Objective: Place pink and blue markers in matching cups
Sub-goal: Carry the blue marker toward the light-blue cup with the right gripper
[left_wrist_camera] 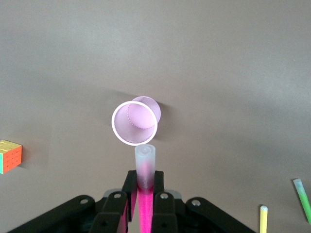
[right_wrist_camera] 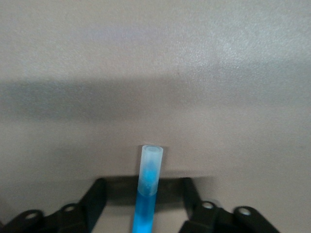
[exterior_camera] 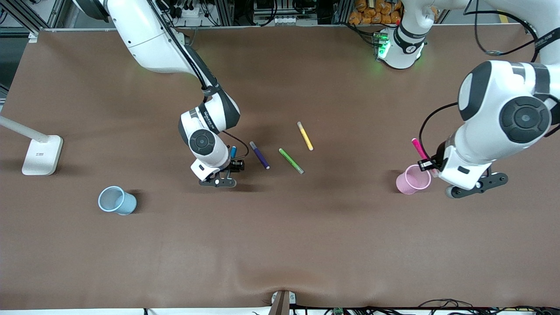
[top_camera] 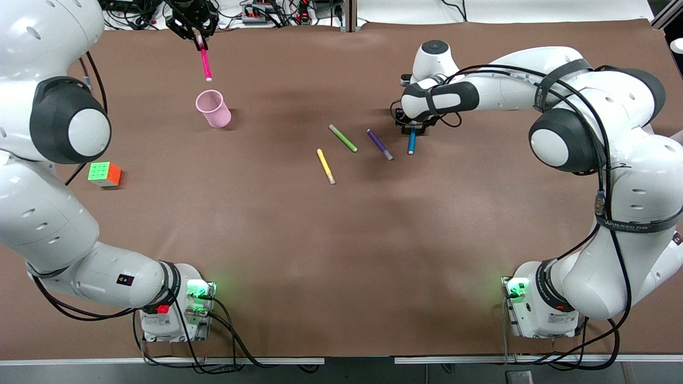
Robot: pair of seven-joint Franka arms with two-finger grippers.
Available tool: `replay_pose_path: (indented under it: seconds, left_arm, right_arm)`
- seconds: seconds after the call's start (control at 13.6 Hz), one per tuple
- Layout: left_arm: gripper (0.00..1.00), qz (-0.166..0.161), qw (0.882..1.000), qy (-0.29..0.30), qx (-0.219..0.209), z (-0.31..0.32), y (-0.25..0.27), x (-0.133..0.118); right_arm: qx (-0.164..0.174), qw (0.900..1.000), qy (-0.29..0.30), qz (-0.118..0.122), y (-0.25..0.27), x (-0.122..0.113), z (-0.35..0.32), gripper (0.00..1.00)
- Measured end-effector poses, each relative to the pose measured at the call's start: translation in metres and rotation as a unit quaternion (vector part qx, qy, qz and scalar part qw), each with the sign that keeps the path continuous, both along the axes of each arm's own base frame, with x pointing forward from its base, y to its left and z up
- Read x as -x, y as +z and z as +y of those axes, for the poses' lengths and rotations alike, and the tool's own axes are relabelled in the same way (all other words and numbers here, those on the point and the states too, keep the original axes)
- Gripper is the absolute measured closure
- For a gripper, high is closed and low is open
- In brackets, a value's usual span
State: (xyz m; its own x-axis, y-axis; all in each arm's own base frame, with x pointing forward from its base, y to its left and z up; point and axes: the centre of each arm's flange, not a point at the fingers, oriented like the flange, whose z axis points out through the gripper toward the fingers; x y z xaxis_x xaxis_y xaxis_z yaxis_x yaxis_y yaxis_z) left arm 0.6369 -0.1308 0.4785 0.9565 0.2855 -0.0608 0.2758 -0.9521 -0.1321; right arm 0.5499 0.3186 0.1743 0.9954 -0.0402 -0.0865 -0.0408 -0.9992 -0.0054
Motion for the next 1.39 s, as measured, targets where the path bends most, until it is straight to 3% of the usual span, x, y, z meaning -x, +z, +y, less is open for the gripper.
replay_pose_path:
  seconds: [0.29,0.37,0.66,0.88,1.17,1.39]
  left_arm:
    - [0.83,-0.006,1.0,0.003,0.001,0.002,0.007,0.0]
    - [0.83,-0.007,1.0,0.004,0.002,0.003,0.009,0.001]
    - [0.83,-0.011,1.0,0.013,-0.008,0.019,0.013,-0.001]
    - [0.83,-0.017,0.999,0.011,-0.034,0.029,0.014,-0.003]
    - [0.83,-0.023,0.998,0.002,-0.065,0.033,0.015,-0.004]
    - [0.83,-0.026,0.996,0.021,-0.083,0.036,0.014,-0.004]
  right_arm:
    - [-0.003,1.0,0.025,-0.002,0.004,-0.003,-0.003,0.79]
    - [-0.005,1.0,0.031,-0.002,0.005,-0.004,-0.005,0.83]
    - [-0.009,0.997,0.073,-0.008,0.015,-0.015,-0.018,0.83]
    - [-0.022,0.99,0.136,-0.027,0.06,-0.045,-0.059,0.83]
    - [-0.035,0.97,0.228,-0.071,0.119,-0.075,-0.106,0.83]
    - [-0.035,0.95,0.296,-0.099,0.151,-0.086,-0.131,0.83]
